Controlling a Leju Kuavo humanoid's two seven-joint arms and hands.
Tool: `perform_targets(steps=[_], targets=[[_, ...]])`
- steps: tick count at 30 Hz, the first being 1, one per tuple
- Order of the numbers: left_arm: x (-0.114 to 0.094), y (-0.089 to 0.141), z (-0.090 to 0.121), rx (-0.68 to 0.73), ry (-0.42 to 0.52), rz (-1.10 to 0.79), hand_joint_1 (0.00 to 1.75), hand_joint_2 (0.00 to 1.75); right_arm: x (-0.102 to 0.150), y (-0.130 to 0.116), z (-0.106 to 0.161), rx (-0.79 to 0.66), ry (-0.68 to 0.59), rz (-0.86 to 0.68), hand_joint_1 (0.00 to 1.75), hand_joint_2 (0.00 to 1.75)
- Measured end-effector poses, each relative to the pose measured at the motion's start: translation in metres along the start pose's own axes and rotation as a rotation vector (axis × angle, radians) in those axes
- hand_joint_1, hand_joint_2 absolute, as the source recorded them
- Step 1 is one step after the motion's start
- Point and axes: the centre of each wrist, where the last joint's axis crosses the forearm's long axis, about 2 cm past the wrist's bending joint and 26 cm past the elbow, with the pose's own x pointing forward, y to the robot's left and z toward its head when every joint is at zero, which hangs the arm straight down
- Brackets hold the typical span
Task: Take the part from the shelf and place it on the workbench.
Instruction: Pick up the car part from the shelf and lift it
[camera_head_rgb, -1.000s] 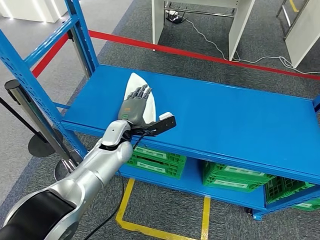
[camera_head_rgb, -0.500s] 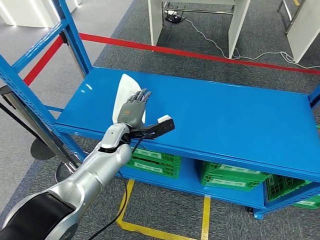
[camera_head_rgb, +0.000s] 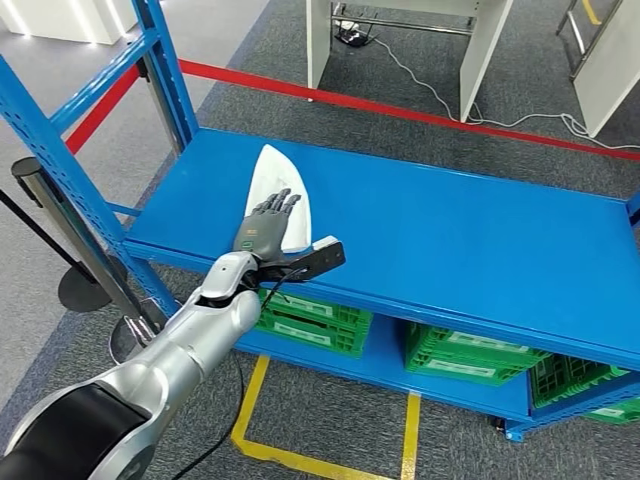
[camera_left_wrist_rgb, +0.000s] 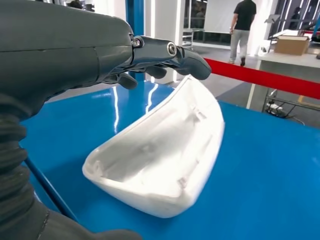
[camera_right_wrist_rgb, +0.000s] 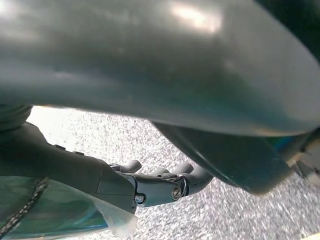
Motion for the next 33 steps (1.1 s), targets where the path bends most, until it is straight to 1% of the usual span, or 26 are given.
perform_targets(steps=[4,14,19,26,30,33], targets=[[-0.001,-0.005,0.003,-0.016,0.008,0.001,0.0,1.75,0.0,0.0,0.0,0.0,0.001,-0.001,0.0,0.0],[-0.007,-0.007,0.004,-0.022,0.035,0.019,0.0,1.75,0.0,0.0,0.0,-0.002,0.001,-0.002,0.0,0.0],[-0.018,-0.017,0.011,-0.048,0.065,0.043,0.0,1.75,-0.001,0.0,0.0,-0.003,0.002,-0.008,0.0,0.0],[-0.035,-0.02,0.015,-0.057,0.111,0.074,0.0,1.75,-0.001,0.0,0.0,-0.01,0.001,-0.016,0.0,0.0],[-0.038,-0.021,0.016,-0.059,0.122,0.079,0.0,1.75,-0.001,0.0,0.0,-0.011,0.001,-0.017,0.0,0.0],[-0.041,-0.025,0.02,-0.07,0.138,0.085,0.0,1.75,-0.002,0.0,0.0,-0.011,0.002,-0.016,0.0,0.0]])
